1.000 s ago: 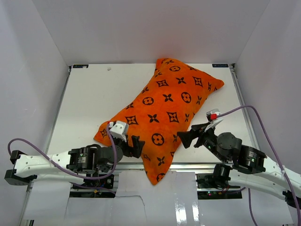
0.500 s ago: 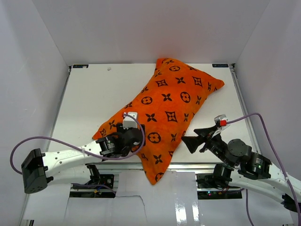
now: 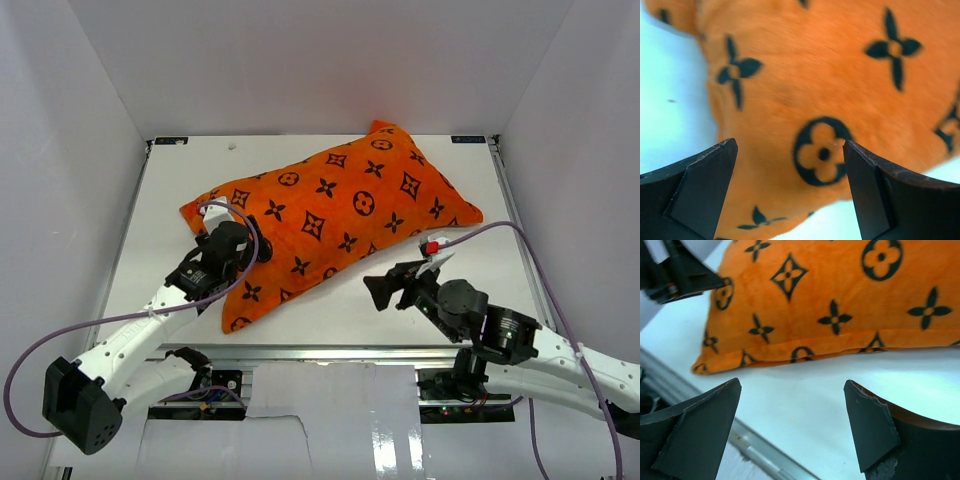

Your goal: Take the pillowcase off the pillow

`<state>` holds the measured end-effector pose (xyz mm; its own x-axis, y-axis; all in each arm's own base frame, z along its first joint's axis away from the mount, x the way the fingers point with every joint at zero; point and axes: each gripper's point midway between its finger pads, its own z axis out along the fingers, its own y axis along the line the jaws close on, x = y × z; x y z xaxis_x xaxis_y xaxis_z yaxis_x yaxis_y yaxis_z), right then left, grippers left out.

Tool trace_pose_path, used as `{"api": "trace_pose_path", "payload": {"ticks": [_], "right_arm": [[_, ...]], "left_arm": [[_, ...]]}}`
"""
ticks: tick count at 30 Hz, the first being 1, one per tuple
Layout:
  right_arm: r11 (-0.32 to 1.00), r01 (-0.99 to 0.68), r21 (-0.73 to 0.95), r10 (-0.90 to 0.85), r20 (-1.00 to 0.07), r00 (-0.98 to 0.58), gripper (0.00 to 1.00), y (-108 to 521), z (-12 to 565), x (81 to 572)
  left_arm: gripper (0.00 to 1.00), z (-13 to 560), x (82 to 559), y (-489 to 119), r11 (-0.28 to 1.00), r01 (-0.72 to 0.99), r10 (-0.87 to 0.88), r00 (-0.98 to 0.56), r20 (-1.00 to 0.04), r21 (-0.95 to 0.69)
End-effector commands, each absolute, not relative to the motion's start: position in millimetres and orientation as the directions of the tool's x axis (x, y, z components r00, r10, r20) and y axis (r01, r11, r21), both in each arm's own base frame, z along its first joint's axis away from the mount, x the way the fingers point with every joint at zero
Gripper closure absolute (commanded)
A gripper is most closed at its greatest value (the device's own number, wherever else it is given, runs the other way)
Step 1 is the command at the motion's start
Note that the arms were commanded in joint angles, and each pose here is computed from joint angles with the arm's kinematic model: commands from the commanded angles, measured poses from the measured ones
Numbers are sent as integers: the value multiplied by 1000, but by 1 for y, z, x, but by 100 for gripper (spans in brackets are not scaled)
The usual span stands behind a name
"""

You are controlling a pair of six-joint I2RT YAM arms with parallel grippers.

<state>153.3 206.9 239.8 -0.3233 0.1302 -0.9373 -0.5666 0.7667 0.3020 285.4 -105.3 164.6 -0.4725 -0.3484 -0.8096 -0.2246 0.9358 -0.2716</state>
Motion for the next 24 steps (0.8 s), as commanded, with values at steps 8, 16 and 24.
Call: {"api": "trace_pose_path", "payload": {"ticks": [8, 16, 24], "right_arm": [[833, -453, 319, 244, -945, -217, 10, 218, 345, 259], [802, -158, 576, 474, -774, -420, 10, 104, 259, 364], [709, -49, 703, 642, -673, -368, 8, 63, 188, 383]], "left_arm": [[2, 124, 252, -132, 935, -72, -317, -608, -728, -348], [2, 93, 246, -144, 923, -42, -314, -659, -683, -383], [74, 98, 253, -140, 919, -58, -340, -614, -713, -389]]}}
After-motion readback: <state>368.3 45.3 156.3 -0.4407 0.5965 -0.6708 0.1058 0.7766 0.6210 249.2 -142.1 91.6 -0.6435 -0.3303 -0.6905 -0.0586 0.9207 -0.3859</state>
